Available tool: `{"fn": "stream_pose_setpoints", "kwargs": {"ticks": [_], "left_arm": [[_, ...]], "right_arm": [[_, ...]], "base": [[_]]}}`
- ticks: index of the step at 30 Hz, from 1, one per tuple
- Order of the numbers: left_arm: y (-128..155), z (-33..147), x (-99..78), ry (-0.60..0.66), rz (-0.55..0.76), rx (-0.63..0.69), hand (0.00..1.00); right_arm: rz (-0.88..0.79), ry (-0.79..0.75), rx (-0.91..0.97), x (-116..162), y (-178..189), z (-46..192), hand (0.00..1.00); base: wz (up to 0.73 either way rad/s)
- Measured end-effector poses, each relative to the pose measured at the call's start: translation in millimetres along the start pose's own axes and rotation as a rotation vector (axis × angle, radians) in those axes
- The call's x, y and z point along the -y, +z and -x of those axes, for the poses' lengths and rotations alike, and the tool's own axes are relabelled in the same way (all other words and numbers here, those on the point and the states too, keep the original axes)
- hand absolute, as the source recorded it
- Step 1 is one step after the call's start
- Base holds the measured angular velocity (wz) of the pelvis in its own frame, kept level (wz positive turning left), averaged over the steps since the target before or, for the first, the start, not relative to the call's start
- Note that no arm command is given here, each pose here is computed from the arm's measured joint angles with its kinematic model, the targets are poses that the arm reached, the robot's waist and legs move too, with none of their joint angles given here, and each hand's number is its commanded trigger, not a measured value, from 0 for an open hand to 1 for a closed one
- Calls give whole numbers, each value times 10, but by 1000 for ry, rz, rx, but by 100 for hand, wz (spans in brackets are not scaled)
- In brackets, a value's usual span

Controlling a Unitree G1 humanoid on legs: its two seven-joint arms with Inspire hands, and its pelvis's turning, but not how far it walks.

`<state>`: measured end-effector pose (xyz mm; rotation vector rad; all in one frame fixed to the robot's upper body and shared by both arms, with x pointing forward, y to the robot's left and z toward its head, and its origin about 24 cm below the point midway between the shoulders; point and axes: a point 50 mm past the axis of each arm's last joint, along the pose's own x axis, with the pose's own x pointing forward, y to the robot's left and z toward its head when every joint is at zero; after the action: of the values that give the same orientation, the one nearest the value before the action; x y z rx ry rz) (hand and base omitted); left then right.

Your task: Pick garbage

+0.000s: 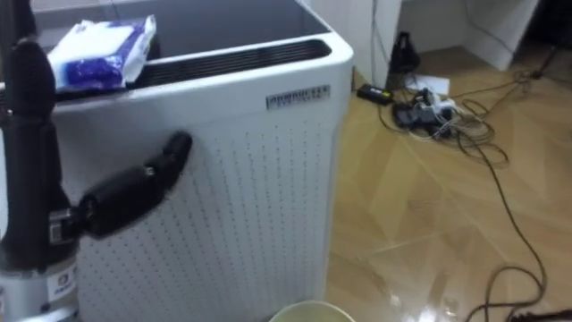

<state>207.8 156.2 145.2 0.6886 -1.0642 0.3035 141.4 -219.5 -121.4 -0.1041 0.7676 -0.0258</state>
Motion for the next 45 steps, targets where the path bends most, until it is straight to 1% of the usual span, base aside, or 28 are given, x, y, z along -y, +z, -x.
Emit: {"fn": "stream_pose_setpoints", "kwargs": {"ticks": [6,11,20,26,37,43,45], "left_arm": [[94,0,-21,-54,-69,85,0],[132,-21,-33,-66,-99,118,0],[133,-14,-50,-75,-103,135,0],[122,40,-87,-95,-135,128,0],[100,64,-144,-116,-190,146,0],[100,65,-213,-153,-225,161,0],[112,84,-271,-169,-246,164,0]], "right_arm": [[34,27,-28,24,-33,-14,100],[58,64,-31,-20,-34,-18,100],[75,106,-32,-49,-27,-22,100],[117,114,-54,-45,-70,-16,100],[152,133,-63,-46,-85,-13,100],[163,139,-65,-44,-87,-11,100],[186,148,-63,-39,-79,-11,100]], "base": [[10],[5],[4],[0],[0],[1],[0]]}}
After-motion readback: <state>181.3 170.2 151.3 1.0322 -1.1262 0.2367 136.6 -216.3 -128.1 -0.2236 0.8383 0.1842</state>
